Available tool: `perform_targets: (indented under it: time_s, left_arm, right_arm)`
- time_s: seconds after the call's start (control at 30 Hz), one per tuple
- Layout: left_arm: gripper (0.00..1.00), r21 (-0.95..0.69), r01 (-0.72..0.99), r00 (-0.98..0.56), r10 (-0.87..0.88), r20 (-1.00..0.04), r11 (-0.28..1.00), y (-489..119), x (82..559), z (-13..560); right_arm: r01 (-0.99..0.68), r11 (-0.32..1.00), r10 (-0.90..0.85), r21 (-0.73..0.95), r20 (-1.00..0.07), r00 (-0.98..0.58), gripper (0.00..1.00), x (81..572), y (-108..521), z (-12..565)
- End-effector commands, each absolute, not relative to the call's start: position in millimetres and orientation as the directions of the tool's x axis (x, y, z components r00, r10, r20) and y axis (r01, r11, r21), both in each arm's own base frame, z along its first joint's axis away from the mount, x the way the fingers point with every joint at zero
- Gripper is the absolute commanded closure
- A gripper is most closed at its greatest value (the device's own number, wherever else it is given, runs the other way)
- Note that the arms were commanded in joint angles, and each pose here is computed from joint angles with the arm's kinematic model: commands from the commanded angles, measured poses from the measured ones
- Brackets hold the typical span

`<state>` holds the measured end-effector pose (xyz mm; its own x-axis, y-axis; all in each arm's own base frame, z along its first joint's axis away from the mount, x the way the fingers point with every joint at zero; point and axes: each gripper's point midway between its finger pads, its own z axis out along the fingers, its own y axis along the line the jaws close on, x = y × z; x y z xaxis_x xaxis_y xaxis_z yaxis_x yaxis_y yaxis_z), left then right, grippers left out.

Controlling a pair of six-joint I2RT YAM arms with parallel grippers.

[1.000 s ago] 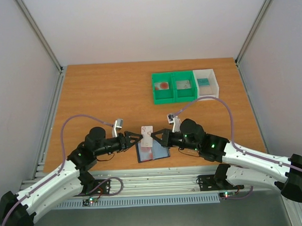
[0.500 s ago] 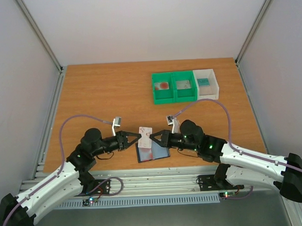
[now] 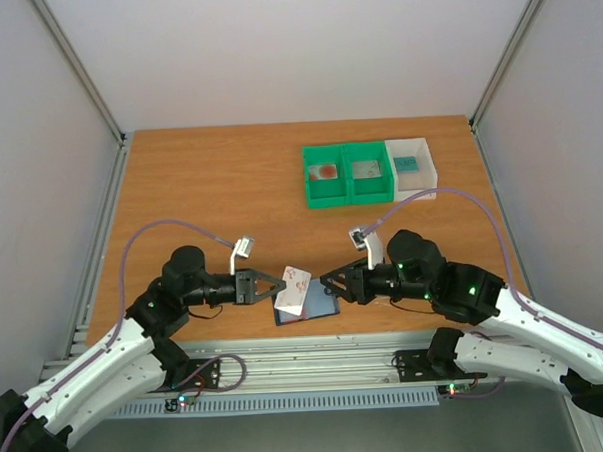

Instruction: Take the credit cards out of the card holder

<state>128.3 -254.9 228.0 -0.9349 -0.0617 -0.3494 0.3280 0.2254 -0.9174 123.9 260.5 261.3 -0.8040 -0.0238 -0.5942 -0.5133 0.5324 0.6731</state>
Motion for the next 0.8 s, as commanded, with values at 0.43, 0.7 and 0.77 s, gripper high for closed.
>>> perform_targets:
  time_s: [0.43,0.7,0.77]
  left_arm:
    - [1.0,-0.868,0.479,-0.87,0.205,-0.449,0.131,-254.2,82.9,256.3]
    - [1.0,-0.859,0.498,-0.857,0.214,-0.468,0.116,-253.0,79.5,254.4]
    - [1.0,-0.859,0.5,-0.856,0.216,-0.471,0.11,-253.2,79.0,254.0]
  right_arm:
    - [-0.619,0.403,-0.294,0.674,-0.545,-0.785,0.57,92.2,286.4,268.4]
    - [-0.609,0.34,-0.32,0.717,-0.52,-0.792,0.59,83.3,293.6,270.1]
    - [-0.6,0.356,-0.324,0.717,-0.507,-0.799,0.58,84.4,293.5,264.3]
